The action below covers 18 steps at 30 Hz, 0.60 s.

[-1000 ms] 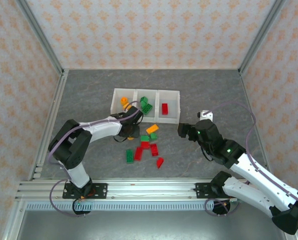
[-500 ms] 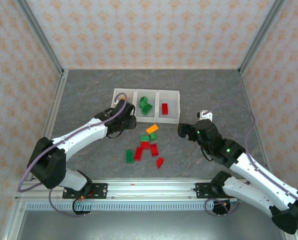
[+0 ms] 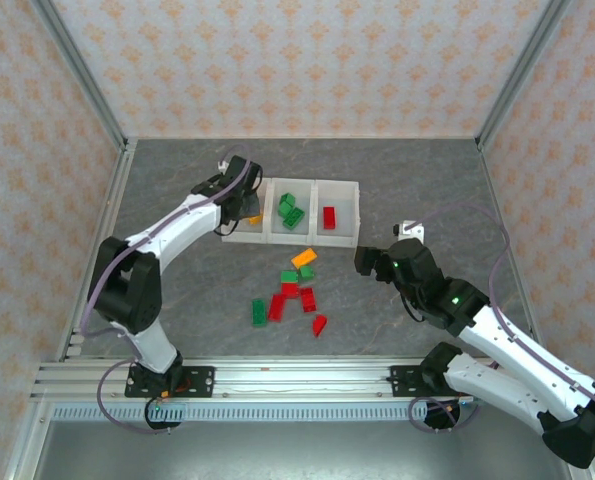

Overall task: Sort the legos into containers by color
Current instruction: Place the lego in the container.

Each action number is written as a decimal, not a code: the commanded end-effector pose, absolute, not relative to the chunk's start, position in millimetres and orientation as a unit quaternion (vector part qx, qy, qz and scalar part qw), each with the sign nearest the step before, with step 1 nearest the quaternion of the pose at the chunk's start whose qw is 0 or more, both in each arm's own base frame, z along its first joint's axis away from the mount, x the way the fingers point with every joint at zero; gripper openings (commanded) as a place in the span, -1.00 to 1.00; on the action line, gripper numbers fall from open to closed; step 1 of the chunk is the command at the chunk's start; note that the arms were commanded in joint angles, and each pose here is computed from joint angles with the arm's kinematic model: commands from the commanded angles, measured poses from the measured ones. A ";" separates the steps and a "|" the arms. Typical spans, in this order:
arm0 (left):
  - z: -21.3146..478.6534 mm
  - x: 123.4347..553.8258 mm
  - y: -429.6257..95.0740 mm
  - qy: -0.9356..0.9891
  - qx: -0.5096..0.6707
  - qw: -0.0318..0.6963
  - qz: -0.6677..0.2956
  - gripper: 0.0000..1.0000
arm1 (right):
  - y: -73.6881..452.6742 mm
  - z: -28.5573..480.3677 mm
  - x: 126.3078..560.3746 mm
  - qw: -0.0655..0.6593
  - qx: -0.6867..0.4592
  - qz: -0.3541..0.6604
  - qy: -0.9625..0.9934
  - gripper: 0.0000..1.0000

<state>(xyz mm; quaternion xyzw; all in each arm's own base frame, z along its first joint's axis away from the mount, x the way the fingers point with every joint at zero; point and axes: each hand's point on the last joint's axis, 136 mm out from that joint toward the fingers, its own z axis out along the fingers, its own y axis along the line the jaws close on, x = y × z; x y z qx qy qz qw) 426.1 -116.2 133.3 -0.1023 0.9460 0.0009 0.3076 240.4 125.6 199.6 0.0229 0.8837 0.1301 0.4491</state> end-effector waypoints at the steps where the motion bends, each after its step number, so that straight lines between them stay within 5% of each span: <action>1: 126.6 434.7 -105.2 0.950 -0.095 0.296 0.036 -0.26 | 117.8 199.8 241.7 0.458 0.039 0.121 0.880 0.99; 9: 108.5 440.0 -105.3 0.955 -0.084 0.281 0.050 0.07 | 119.1 197.7 242.0 0.455 0.035 0.120 0.881 0.99; 16: 129.9 424.6 -109.1 0.951 -0.068 0.301 0.016 0.93 | 120.6 193.4 243.2 0.450 0.033 0.116 0.885 0.99; 18: 135.4 414.7 -109.9 0.948 -0.073 0.308 -0.002 0.99 | 121.3 191.9 243.4 0.448 0.032 0.115 0.886 0.99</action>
